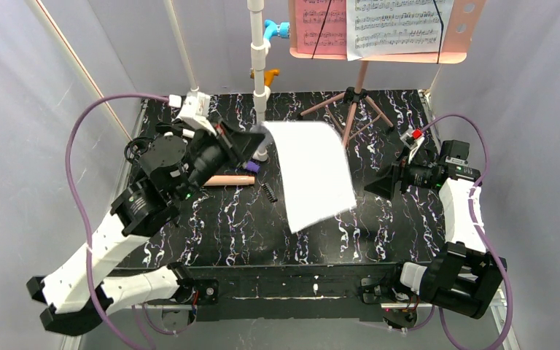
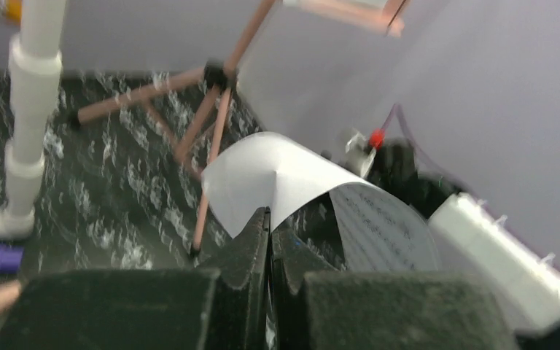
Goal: Pack up the instrument practice props
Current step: Pick up the sheet music from the music stand, then place the sheet music at the center of the board.
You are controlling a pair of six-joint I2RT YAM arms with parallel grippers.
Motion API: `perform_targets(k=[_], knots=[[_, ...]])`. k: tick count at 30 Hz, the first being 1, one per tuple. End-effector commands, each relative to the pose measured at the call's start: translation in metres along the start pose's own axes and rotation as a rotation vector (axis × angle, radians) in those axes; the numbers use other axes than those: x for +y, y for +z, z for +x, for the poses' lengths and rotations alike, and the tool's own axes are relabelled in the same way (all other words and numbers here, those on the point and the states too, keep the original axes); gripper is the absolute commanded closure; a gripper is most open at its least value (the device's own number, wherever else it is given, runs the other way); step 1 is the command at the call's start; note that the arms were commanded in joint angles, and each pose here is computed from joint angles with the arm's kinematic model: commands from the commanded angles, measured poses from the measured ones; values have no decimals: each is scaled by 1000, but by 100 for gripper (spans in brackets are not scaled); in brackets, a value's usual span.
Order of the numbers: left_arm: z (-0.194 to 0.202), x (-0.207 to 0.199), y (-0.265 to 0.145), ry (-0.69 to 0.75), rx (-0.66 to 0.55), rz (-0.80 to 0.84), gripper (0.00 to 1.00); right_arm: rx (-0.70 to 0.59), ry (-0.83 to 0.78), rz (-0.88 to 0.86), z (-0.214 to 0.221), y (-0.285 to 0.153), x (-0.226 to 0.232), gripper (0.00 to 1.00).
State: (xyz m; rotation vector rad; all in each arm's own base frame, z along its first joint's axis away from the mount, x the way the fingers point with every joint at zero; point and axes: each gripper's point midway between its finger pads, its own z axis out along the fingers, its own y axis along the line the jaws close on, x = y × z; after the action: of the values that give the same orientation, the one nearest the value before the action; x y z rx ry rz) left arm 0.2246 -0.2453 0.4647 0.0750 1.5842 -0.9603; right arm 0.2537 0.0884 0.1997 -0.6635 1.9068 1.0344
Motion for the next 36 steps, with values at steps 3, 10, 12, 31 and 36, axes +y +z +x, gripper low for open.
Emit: perform_targets(k=[3, 10, 12, 31, 36], knots=[[135, 102, -68, -246, 587, -272, 100, -20, -46, -2, -14, -5, 6, 0], [195, 127, -92, -637, 843, -322, 100, -19, -46, 19, -10, -4, 5, 0], [199, 131, -96, -696, 832, -350, 100, -18, -48, 24, -9, -5, 5, 0], [133, 187, -133, -612, 308, -684, 100, -24, -39, 0, -1, 0, 0, 0], [114, 191, -81, -511, 442, -612, 100, 4, -35, -3, 7, 0, 1, 0]])
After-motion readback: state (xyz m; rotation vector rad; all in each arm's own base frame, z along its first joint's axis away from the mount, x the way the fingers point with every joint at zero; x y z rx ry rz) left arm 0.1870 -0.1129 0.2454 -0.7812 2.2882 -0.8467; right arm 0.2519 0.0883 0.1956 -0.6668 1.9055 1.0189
